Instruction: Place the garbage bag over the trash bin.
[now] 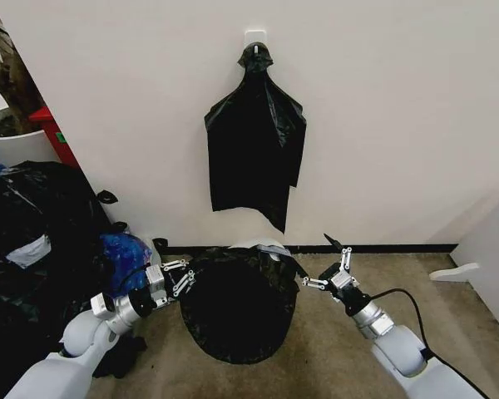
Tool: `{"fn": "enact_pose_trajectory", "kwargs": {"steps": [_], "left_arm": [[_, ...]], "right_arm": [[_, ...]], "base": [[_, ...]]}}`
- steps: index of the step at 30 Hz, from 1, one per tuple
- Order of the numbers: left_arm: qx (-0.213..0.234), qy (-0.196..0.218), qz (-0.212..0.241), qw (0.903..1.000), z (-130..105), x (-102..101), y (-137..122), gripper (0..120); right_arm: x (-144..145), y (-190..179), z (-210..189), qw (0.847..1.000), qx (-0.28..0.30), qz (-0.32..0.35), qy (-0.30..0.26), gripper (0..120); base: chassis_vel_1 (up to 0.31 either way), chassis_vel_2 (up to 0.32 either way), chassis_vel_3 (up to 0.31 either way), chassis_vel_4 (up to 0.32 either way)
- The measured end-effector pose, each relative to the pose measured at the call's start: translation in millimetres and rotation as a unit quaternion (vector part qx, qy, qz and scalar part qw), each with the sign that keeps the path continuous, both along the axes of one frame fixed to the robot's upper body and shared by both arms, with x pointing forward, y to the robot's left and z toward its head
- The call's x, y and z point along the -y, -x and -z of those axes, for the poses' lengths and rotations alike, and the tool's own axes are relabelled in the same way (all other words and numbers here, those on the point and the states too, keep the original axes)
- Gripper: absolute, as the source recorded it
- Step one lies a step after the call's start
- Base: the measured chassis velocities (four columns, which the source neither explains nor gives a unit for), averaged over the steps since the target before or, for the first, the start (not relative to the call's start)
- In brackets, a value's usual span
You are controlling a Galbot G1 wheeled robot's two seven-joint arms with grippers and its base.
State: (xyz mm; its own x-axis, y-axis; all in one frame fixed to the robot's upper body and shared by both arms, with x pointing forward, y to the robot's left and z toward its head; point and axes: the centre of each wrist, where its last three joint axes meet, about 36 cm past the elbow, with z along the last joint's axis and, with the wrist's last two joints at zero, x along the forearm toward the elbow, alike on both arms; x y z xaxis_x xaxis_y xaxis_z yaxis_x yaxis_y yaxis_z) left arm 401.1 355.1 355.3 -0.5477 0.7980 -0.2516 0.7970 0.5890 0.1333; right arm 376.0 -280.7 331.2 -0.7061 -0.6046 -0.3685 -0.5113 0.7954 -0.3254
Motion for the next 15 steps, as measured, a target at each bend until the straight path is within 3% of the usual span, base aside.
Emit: {"fn": "enact_pose_trajectory", "kwargs": {"steps": [4, 5, 8, 9, 11, 15], "left_arm": [[-0.027, -0.012, -0.05, 0.9983, 12, 6, 3, 4], [-0.05, -0.01, -0.077, 0.9957, 15, 12, 6, 4], [-0.118, 0.005, -0.126, 0.985, 5, 30, 13, 4], [-0.118, 0.005, -0.126, 0.985, 5, 30, 13, 4], [-0.191, 0.038, -0.17, 0.9661, -11, 48, 20, 4], [-0.375, 0.088, -0.25, 0.8884, -53, 88, 28, 4]], "right_arm": [[-16, -2, -30, 0.997, 0.025, -0.023, -0.075, 100], [-26, 2, -45, 0.995, 0.032, -0.009, -0.096, 100], [-46, 15, -64, 0.993, 0.04, 0.042, -0.101, 100], [-46, 15, -64, 0.993, 0.04, 0.042, -0.101, 100], [-61, 24, -71, 0.992, 0.048, 0.09, -0.077, 100], [-82, 40, -70, 0.985, 0.073, 0.154, -0.032, 100]], "base": [[0.0, 0.0, 0.0, 0.0], [0.0, 0.0, 0.0, 0.0], [0.0, 0.0, 0.0, 0.0], [0.0, 0.0, 0.0, 0.0], [0.0, 0.0, 0.0, 0.0], [0.0, 0.0, 0.0, 0.0]]}}
